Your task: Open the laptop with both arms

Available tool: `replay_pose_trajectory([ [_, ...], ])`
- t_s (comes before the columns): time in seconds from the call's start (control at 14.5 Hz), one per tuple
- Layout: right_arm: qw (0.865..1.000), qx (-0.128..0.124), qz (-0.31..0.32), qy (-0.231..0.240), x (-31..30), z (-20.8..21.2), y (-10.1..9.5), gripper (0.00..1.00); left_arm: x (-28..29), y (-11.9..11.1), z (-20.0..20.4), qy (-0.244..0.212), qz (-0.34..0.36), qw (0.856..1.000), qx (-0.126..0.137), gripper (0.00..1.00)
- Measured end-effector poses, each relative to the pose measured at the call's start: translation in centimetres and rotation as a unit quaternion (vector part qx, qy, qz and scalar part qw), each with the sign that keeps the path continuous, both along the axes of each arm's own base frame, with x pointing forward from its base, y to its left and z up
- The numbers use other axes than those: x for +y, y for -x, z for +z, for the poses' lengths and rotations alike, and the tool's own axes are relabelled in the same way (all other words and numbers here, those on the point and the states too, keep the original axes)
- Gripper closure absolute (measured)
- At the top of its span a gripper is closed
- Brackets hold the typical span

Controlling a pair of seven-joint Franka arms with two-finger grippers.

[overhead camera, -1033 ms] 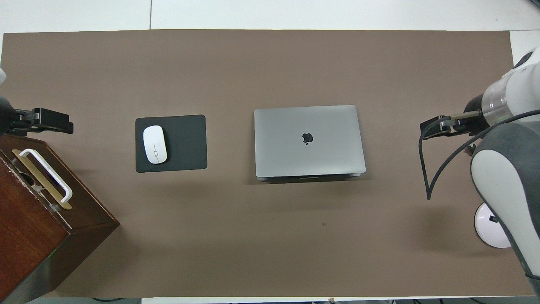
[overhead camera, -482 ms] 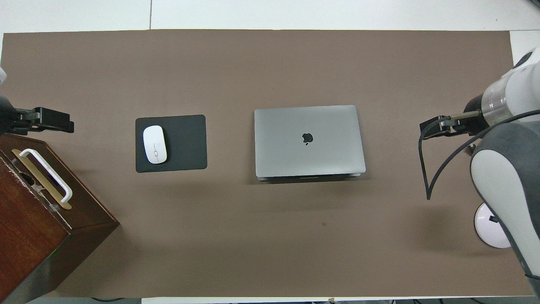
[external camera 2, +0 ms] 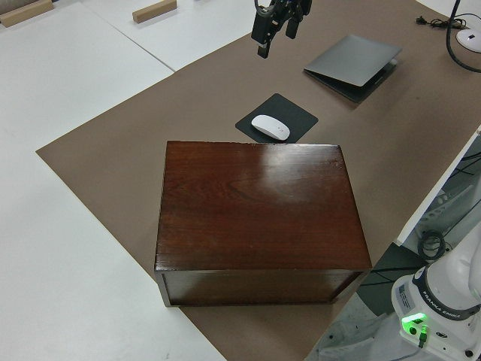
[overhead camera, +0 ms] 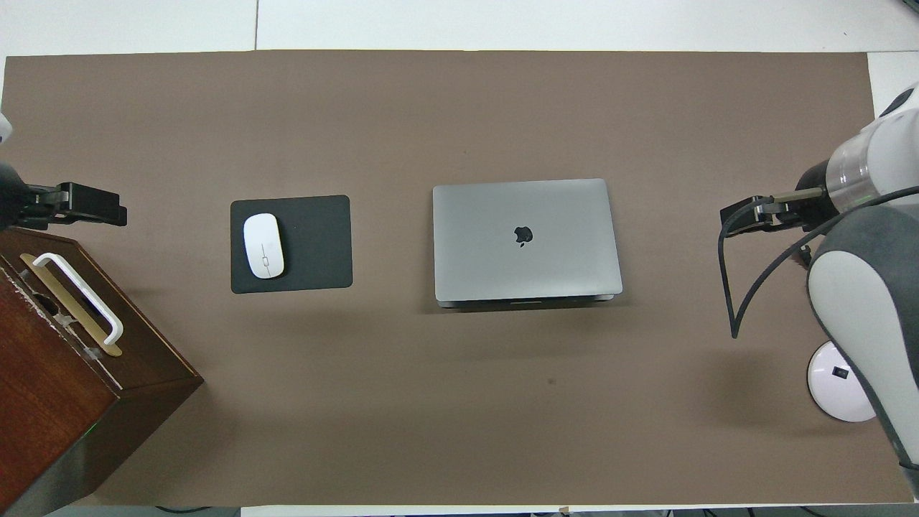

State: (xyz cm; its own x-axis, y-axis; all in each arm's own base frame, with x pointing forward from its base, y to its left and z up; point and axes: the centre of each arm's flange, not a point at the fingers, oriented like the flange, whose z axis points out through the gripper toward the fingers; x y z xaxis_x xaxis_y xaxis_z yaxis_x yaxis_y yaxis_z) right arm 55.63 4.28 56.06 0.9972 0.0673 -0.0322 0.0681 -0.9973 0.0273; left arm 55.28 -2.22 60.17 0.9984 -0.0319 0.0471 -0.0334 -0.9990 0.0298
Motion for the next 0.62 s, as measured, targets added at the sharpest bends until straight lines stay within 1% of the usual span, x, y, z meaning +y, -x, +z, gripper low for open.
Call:
replay_pose_trajectory([
  [0.21, 1.000, 0.003, 0.020, -0.009, -0.2, -0.2, 0.0, 0.00, 0.2, 0.0, 0.0, 0.000, 0.002, 1.000, 0.000, 0.00],
  [0.28, 0.999, 0.004, 0.032, -0.018, -0.6, -0.3, 0.0, 0.00, 0.3, 0.0, 0.0, 0.000, 0.003, 1.000, 0.000, 0.07],
  [0.41, 0.998, 0.003, 0.052, -0.032, -1.7, -0.4, -0.1, 0.00, 0.6, 0.0, 0.0, 0.000, 0.005, 1.000, -0.001, 0.32],
  [0.48, 0.998, -0.004, 0.057, -0.033, -1.8, -0.4, -0.3, 0.00, 0.8, -0.1, 0.1, 0.000, 0.007, 1.000, -0.004, 0.45],
  [0.55, 0.998, -0.008, 0.060, -0.034, -1.5, -0.5, -0.3, 0.00, 0.9, -0.2, 0.2, 0.000, 0.009, 1.000, -0.008, 0.56],
  [0.62, 0.997, -0.006, 0.065, -0.034, -1.2, -0.8, -0.3, 0.00, 1.0, -0.2, 0.2, 0.000, 0.010, 1.000, -0.010, 0.70],
])
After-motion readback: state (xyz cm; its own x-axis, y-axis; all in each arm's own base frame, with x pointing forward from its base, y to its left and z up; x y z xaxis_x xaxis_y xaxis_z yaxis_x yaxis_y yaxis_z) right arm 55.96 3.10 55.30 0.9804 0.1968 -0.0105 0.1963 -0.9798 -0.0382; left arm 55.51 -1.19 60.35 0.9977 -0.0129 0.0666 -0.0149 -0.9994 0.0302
